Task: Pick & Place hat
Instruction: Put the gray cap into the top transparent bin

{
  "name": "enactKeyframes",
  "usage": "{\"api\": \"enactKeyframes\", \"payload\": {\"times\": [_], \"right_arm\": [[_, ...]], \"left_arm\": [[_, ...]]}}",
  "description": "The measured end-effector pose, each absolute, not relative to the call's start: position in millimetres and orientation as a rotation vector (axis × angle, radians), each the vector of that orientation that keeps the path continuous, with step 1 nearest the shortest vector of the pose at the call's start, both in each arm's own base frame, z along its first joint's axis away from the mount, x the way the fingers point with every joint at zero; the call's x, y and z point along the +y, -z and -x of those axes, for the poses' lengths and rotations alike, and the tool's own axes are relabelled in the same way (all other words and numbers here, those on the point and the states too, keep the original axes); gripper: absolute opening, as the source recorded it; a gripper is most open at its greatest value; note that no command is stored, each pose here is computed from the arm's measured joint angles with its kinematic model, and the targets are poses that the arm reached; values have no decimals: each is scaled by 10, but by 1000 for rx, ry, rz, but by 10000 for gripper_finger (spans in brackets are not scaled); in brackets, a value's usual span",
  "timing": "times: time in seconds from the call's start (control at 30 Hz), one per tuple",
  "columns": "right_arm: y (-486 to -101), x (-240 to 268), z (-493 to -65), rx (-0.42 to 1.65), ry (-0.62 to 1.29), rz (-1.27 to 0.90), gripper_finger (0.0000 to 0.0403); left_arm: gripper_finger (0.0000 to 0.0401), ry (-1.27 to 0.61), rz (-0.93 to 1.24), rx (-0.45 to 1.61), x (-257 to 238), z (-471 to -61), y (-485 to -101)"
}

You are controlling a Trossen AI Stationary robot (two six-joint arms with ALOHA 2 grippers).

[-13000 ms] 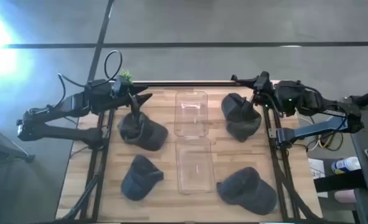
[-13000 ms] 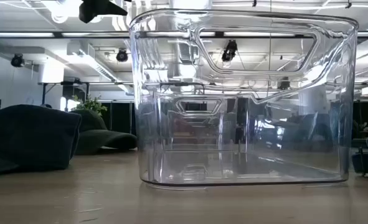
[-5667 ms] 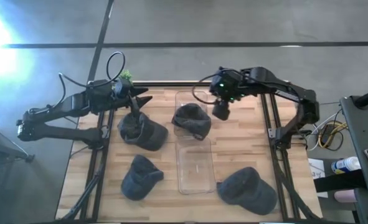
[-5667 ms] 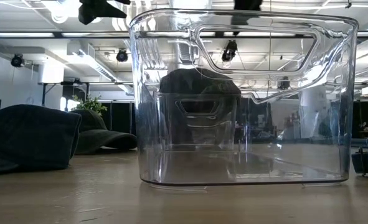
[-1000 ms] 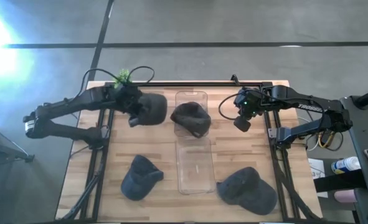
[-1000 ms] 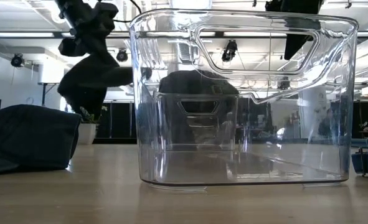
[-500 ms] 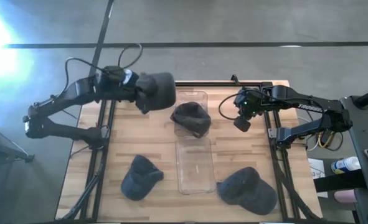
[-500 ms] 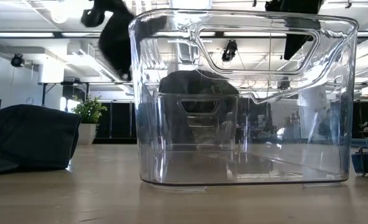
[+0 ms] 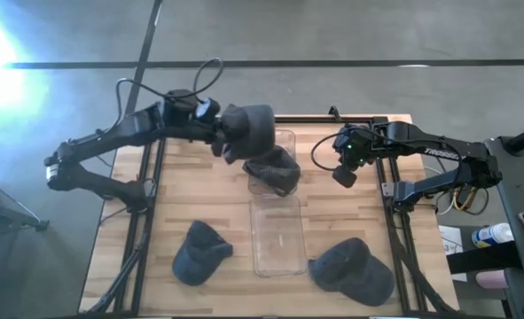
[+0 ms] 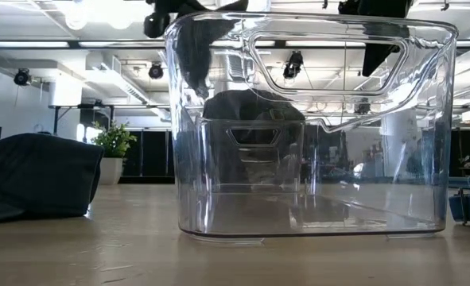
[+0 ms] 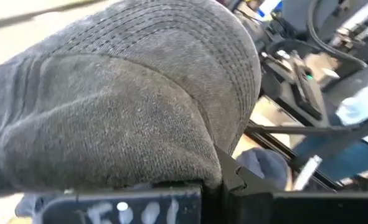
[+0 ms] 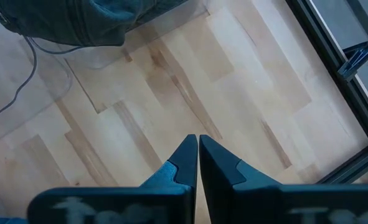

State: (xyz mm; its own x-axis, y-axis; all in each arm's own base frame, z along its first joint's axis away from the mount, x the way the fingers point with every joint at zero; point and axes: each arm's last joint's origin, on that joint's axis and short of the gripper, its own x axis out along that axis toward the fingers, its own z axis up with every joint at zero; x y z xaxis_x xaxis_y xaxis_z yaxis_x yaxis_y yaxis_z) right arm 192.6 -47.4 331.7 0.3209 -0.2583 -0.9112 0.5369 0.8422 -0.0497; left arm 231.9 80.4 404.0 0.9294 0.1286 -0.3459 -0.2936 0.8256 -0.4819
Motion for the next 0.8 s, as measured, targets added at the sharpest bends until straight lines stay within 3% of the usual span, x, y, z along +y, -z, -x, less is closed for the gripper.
{"api": "enactKeyframes", "payload": {"times": [0.3, 0.8], "right_arm": [[-3317, -473, -1926, 1133, 524, -272, 13], [-3318, -474, -1927, 1133, 520, -268, 13]], "left_arm": [[0, -70, 583, 395, 885, -2629, -3876], [0, -83, 475, 548, 1167, -2976, -4053]]}}
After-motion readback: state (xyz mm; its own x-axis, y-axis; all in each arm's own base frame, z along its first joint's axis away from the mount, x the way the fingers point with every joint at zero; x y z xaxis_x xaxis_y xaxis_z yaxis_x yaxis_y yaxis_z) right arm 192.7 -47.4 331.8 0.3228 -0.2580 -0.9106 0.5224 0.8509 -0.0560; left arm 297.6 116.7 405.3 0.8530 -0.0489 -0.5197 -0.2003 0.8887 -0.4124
